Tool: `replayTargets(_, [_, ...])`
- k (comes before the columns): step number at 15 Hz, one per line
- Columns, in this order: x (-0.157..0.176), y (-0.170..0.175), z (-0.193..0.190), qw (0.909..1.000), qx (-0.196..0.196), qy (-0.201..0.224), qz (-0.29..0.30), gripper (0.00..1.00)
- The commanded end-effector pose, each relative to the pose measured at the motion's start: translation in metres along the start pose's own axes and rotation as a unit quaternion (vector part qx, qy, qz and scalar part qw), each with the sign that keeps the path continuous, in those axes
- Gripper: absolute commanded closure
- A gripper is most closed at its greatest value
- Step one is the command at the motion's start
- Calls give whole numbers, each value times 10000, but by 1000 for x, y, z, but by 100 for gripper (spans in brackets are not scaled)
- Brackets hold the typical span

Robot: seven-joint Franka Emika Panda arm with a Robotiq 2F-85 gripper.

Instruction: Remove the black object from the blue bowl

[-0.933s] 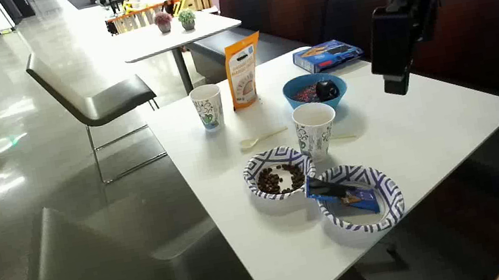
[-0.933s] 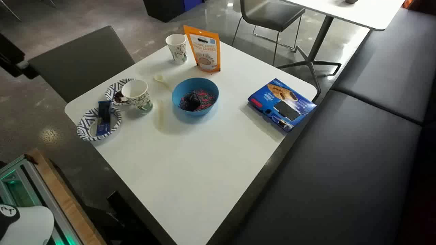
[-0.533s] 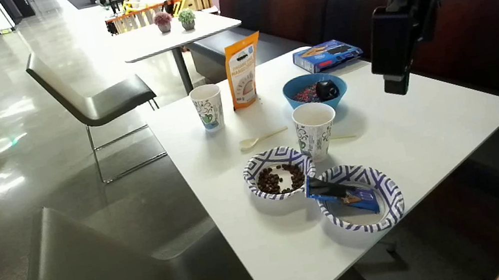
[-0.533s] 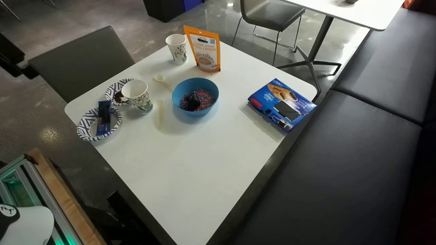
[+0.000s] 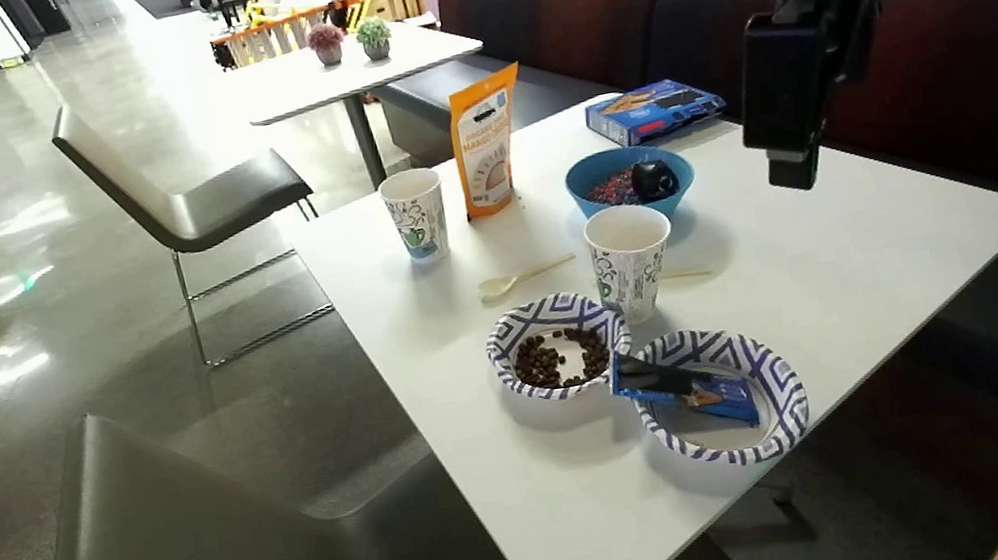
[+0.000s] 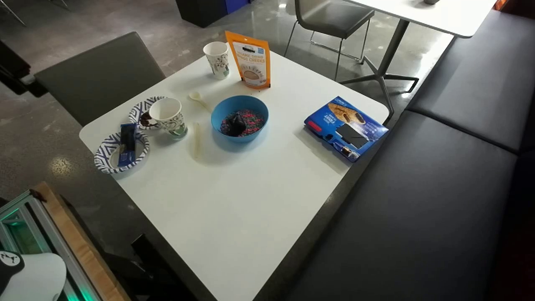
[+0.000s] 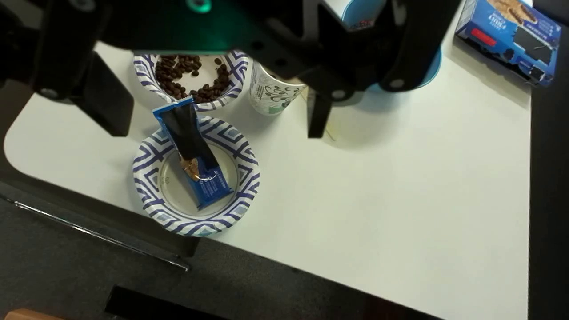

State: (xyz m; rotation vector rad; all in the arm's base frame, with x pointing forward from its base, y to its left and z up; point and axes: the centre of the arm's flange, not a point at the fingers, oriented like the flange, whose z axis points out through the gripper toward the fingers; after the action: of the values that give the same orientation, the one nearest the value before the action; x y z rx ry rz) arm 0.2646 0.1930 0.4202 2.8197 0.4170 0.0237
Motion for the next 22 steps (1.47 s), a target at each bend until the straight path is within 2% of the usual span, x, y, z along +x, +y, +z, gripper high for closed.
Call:
replayTargets(1, [0,0,0,10000,0,0,0,0])
replayTargets(5, [3,7,2,10000,-1,31,16,0])
replayTargets(10, [30,73,20,9994,41,356,-7,0])
replayTargets(13, [52,125,39,9962,298,811,-144,0])
replayTargets(16, [76,165,62,9924,601,1058,-160,0])
replayTargets(19, [97,188,92,9889,737,1287,-25,0])
replayTargets(22, [116,197,125,9869,804,1393,99,0])
